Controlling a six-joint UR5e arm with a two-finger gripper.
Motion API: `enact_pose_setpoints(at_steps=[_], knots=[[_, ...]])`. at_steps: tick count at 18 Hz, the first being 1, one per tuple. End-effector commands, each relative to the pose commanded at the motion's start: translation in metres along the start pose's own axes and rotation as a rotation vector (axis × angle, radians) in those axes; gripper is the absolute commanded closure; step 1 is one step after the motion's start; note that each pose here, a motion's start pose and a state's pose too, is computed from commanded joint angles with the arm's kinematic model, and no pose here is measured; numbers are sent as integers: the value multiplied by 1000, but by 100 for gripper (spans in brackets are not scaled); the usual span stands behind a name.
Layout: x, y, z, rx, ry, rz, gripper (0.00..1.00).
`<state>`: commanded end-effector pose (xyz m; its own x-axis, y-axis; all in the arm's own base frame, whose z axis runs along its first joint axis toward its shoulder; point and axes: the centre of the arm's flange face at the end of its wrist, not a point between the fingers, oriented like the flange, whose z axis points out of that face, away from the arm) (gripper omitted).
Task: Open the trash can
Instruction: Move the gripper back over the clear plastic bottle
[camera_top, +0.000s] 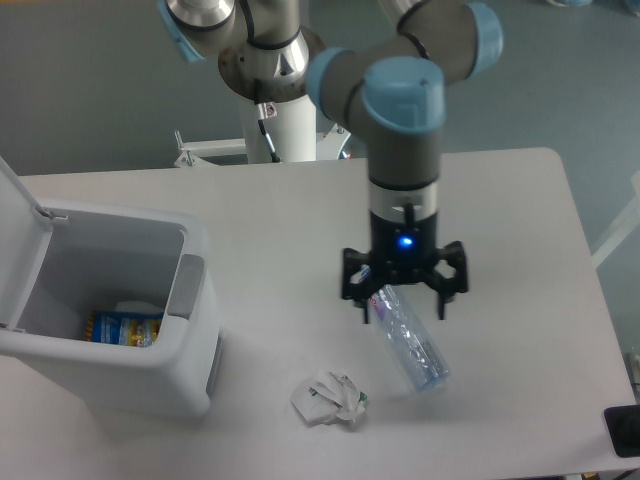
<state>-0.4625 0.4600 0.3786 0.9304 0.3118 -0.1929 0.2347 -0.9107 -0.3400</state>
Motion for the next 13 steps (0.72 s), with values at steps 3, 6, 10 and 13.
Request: enact_pose_setpoints(at_steps=[3,6,10,13], knots=[[-12,19,12,-43,-1,131,0],[-7,31,25,-73,19,201,0],[-1,47,46,-155,17,279,0],[-1,48,49,-169,12,281,0]])
